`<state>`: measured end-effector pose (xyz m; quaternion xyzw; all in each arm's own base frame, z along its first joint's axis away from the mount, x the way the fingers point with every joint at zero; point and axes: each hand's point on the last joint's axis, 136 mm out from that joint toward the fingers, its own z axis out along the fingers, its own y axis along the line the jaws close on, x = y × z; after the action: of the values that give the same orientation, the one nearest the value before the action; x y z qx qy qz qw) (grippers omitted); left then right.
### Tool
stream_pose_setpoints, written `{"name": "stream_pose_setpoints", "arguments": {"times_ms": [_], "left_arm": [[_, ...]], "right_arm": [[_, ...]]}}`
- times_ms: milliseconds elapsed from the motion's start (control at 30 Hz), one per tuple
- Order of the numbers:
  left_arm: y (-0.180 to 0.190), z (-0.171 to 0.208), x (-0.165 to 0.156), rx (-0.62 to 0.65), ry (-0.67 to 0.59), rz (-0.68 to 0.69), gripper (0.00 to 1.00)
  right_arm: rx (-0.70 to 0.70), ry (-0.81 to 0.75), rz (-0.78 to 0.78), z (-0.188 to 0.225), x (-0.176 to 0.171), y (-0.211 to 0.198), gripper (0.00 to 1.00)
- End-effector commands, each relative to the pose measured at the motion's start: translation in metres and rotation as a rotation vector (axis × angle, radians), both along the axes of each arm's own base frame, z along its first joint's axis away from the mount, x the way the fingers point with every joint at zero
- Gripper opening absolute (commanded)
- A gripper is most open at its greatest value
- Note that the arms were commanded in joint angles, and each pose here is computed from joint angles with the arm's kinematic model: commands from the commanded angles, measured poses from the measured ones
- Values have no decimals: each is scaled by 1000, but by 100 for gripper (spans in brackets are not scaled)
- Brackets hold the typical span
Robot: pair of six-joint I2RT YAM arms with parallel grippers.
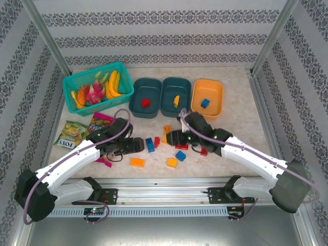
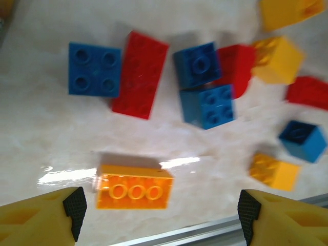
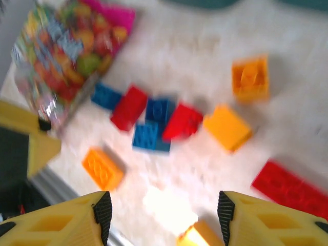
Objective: Sort the legos into containers by color
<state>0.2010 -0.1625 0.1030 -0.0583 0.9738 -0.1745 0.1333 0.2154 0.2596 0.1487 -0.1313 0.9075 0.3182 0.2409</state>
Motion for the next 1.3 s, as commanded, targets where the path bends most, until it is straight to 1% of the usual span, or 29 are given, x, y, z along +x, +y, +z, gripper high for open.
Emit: {"name": "stream_pose_setpoints", "arguments": {"times_ms": [0,100,133,300,467,600,667,733,800,867,1133,1267], "left_arm": [[0,-17,-1,61,-18,-105,80],[-2,-31,5,94,-12,-137,78],[-2,-37,7,108,-9,-148,75],[-3,-59,13,161,13,-197,71],[3,-70,21,235,13,-214,70],[0,-77,27,251,11,-227,69],[-2,-82,31,261,14,-235,67],[-4,-84,35,275,14,-241,65],[-5,-84,41,285,6,-244,60],[-8,-83,46,286,-1,-247,58],[-26,-81,59,257,-13,-262,58],[-30,-73,61,269,-26,-254,62]], "right_arm": [[195,-85,56,25,-11,21,60],[200,-92,77,15,-20,22,62],[189,-86,74,12,-21,21,63],[179,-79,47,12,-19,18,63],[179,-89,33,19,-15,18,63],[176,-84,31,20,-14,19,63],[174,-78,31,20,-13,19,63],[175,-77,33,21,-13,20,63],[174,-74,33,21,-12,20,63],[177,-72,24,22,-10,18,63],[177,-50,-3,19,-6,12,63],[174,-44,-8,17,-6,10,63]]}}
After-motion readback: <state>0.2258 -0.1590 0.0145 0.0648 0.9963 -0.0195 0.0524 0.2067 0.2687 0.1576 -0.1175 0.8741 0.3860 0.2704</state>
